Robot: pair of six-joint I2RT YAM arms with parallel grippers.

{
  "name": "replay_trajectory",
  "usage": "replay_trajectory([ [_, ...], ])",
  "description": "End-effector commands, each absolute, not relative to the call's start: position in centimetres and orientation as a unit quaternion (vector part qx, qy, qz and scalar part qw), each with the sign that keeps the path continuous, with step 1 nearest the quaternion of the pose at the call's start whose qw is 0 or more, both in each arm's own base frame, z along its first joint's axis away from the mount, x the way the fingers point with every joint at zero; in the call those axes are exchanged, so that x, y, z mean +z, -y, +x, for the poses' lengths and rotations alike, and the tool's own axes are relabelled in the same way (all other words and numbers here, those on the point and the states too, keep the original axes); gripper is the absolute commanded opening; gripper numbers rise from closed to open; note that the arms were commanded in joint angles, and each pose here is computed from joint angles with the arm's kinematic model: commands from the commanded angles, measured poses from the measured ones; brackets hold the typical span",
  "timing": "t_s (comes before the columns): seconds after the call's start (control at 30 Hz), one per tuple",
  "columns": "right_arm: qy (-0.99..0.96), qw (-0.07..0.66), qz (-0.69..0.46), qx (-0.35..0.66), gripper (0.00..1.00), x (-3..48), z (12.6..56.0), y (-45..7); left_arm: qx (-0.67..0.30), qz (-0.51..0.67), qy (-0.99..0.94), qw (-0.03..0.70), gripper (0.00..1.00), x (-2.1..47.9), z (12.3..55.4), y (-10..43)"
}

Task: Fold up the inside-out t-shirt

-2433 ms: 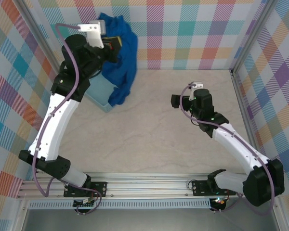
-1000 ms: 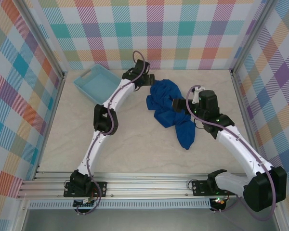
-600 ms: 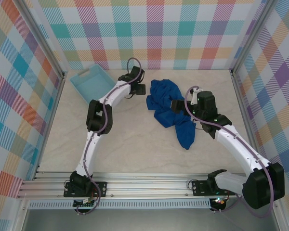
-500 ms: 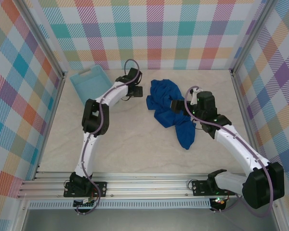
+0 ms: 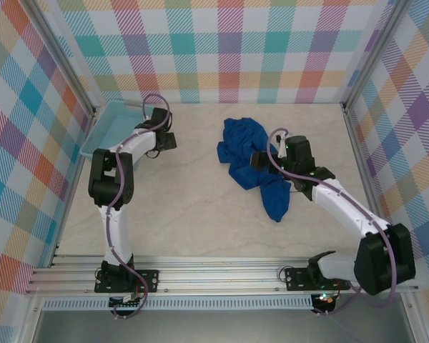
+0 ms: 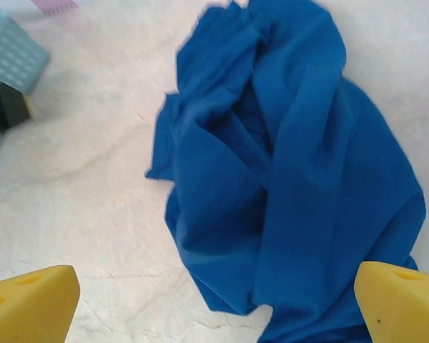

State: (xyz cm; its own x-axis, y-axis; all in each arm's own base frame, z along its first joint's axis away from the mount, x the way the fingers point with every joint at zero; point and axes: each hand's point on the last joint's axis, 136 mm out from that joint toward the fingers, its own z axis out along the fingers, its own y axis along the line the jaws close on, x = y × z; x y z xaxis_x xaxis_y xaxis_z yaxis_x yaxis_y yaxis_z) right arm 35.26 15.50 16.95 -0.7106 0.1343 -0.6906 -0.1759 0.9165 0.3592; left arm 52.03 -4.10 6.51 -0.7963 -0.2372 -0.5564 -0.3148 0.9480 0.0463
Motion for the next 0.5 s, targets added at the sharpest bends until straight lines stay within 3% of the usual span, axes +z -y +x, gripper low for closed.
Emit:
replay_trajectory([
  [0.0,-0.923,0.338,0.0,0.184,0.96,15.0,35.3,-15.3,0.042,-0.142,-0.935,0.324,0.87,9.8,53.9,3.8],
  [0.17,-0.943,0.307,-0.004,0.131,0.91,12.9,35.4,-14.1,-0.029,-0.133,-0.93,0.341,0.87,10.7,54.2,6.3],
  [0.47,-0.94,0.29,-0.022,0.179,0.88,12.7,35.1,-16.0,0.008,-0.137,-0.933,0.333,0.82,8.3,58.7,3.9],
])
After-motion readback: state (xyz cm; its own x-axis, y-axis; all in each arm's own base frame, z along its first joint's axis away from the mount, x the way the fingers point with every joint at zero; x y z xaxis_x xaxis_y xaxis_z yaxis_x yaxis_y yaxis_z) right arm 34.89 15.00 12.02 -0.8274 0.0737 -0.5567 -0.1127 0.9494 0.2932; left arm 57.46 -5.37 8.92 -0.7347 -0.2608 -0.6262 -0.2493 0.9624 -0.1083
